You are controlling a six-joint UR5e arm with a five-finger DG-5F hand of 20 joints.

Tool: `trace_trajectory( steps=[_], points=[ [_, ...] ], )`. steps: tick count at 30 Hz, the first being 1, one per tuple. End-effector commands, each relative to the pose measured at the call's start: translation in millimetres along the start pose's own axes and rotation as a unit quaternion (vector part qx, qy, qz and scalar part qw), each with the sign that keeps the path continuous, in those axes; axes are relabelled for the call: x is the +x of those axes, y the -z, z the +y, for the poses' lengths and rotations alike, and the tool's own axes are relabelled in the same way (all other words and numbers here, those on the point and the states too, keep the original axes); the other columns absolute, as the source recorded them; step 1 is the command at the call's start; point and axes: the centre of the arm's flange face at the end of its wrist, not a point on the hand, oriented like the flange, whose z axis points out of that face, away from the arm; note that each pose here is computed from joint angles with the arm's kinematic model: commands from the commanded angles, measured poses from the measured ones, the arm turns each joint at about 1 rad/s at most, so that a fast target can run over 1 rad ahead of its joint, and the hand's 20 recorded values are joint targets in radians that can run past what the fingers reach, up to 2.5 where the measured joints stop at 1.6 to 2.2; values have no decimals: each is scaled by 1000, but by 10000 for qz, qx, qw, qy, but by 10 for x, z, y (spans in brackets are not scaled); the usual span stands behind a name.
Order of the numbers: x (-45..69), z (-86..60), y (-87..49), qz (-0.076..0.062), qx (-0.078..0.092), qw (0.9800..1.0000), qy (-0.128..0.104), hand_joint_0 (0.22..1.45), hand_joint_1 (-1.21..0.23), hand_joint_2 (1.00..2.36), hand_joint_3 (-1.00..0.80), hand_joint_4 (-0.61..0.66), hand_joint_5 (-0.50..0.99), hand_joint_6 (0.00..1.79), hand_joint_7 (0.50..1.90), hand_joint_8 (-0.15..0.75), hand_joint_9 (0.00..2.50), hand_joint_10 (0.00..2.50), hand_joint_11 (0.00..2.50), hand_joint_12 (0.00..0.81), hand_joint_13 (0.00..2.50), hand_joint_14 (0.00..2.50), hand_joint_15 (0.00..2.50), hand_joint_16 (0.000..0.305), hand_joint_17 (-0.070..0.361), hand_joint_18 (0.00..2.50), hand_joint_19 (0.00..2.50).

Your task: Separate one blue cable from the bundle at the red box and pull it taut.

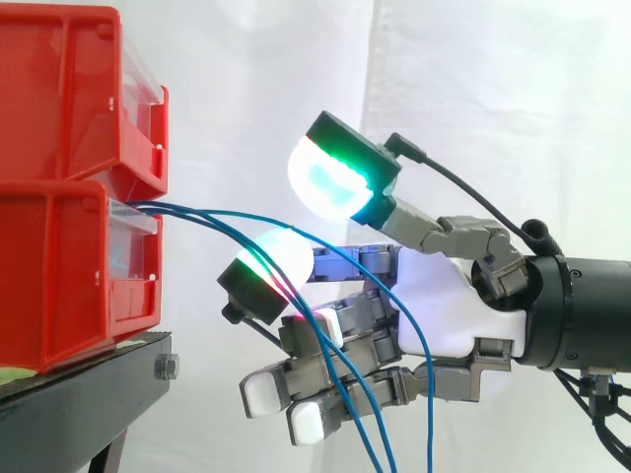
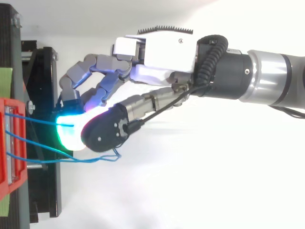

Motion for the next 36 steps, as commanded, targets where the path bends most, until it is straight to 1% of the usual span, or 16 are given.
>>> trace_trajectory(
  steps=[1,3,5,6,7,8,9,11,14,16,18,21,23,28,33,36],
  points=[
    [3,3,0,2,-2,10000,4,578,-439,1000,-500,13,-202,851,1041,259,1050,25,1178,415,714,26,678,58,130,564,761],
    [3,3,0,2,-2,10000,4,607,-467,1002,-476,0,-199,853,1050,253,1063,24,1195,408,716,25,674,57,128,566,765],
    [3,3,0,2,-2,10000,4,608,-543,1011,-364,3,-198,860,1049,255,1061,26,1197,409,718,25,675,57,128,569,764],
    [3,3,0,2,-2,10000,4,602,-557,1012,-334,1,-197,863,1045,259,1061,26,1196,410,719,24,675,57,128,569,764],
    [3,3,0,2,-2,10000,4,589,-579,1015,-273,0,-197,869,1060,260,1057,24,1191,408,722,25,682,57,128,572,772],
    [3,3,0,2,-2,10000,4,583,-617,1017,-214,5,-199,874,1117,261,1057,25,1189,409,727,24,683,57,129,576,772],
    [3,3,0,2,-2,10000,-4,583,-617,1017,-214,5,-199,874,1117,261,1057,25,1189,409,727,24,683,57,129,576,772],
    [-9,3,0,-6,-2,10000,-3,583,-654,1020,-109,-14,-200,903,1095,270,1063,23,1187,416,744,25,680,59,132,601,764],
    [-9,11,-5,-6,-17,10000,-13,591,-673,1022,-64,-47,-197,914,1104,274,1079,23,1184,423,755,25,685,60,135,614,755],
    [4,12,-6,1,-18,10000,-6,599,-687,1022,-52,-88,-196,912,1142,270,1080,23,1190,418,756,23,677,60,134,616,757],
    [4,12,-6,1,-18,10000,-6,607,-696,1023,-43,-134,-195,916,1150,260,1082,23,1197,416,754,24,690,59,133,618,759],
    [4,12,-6,1,-18,10000,-6,613,-701,1022,-49,-153,-195,919,1141,259,1084,24,1198,411,756,25,678,59,132,621,757],
    [4,12,-6,1,-18,10000,-13,618,-701,1021,-71,-142,-198,920,1114,260,1084,24,1198,410,755,25,686,58,131,618,759],
    [3,5,-2,2,-10,10000,-12,621,-695,1023,-110,-109,-205,915,1135,243,1080,26,1208,398,755,24,688,57,128,608,759],
    [3,5,-2,2,-10,10000,-12,631,-691,1021,-150,-88,-210,917,1092,235,1090,26,1211,396,765,26,688,57,128,612,749],
    [-9,4,-1,-6,-10,10000,-12,631,-690,1022,-164,-84,-211,914,1089,245,1103,24,1224,388,815,25,718,57,128,625,738]
  ],
)
